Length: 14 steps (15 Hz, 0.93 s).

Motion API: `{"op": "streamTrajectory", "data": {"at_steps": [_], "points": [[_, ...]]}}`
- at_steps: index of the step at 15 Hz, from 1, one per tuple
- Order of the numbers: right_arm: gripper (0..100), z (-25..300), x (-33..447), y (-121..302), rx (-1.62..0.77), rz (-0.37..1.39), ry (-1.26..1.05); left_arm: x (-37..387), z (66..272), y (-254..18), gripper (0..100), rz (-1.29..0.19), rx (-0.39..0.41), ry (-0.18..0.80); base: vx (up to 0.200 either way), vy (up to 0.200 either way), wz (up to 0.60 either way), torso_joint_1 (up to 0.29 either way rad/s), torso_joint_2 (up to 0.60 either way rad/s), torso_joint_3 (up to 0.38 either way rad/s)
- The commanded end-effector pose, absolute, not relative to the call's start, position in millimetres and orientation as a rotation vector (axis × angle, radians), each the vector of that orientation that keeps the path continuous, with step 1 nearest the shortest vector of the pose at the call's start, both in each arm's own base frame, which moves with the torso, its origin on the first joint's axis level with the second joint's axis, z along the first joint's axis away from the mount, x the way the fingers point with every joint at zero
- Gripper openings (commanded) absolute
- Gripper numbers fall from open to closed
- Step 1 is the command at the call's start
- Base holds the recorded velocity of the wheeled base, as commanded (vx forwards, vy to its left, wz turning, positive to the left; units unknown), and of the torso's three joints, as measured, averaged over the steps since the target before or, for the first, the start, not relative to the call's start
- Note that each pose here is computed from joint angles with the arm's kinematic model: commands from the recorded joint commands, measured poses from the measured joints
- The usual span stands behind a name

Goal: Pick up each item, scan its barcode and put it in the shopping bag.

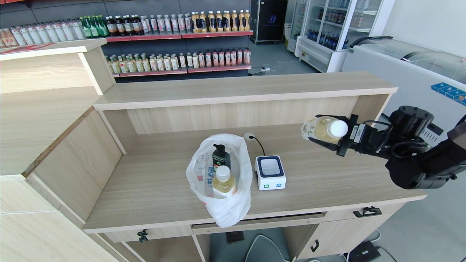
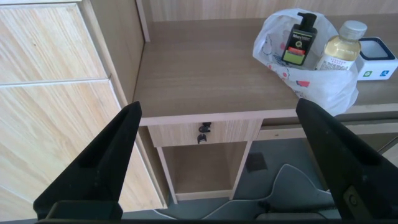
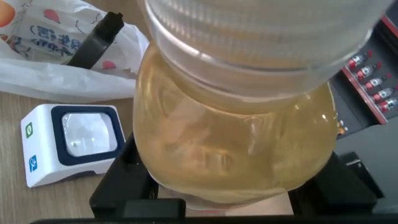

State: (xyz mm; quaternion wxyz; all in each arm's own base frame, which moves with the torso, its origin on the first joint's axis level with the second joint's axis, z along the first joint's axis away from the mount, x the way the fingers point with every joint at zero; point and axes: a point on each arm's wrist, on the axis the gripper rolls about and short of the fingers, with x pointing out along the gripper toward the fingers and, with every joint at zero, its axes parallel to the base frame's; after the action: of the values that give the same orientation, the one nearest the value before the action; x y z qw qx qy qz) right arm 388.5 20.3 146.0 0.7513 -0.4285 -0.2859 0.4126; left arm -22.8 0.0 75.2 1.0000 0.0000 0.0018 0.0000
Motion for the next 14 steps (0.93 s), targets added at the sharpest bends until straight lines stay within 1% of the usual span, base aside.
{"op": "streamTrajectory", "data": {"at_steps": [1, 3, 9, 14], "points": [[0, 134.5, 393.8, 29.1, -0.923, 0.926, -0.626, -22.8, 75.2, 0.0, 100, 0.000, 0.000, 0.003, 0.000, 0.000, 0.00, 0.000, 0.00, 0.000], [0, 130.3, 398.1, 39.0, -0.927, 0.939, -0.657, -22.8, 75.2, 0.0, 100, 0.000, 0.000, 0.003, 0.000, 0.000, 0.00, 0.000, 0.00, 0.000], [0, 108.2, 404.7, 50.0, -0.935, 0.948, -0.698, -22.8, 75.2, 0.0, 100, 0.000, 0.000, 0.003, 0.000, 0.000, 0.00, 0.000, 0.00, 0.000], [0, 93.7, 404.5, 57.5, -0.920, 0.978, -0.684, -22.8, 75.2, 0.0, 100, 0.000, 0.000, 0.003, 0.000, 0.000, 0.00, 0.000, 0.00, 0.000]]}}
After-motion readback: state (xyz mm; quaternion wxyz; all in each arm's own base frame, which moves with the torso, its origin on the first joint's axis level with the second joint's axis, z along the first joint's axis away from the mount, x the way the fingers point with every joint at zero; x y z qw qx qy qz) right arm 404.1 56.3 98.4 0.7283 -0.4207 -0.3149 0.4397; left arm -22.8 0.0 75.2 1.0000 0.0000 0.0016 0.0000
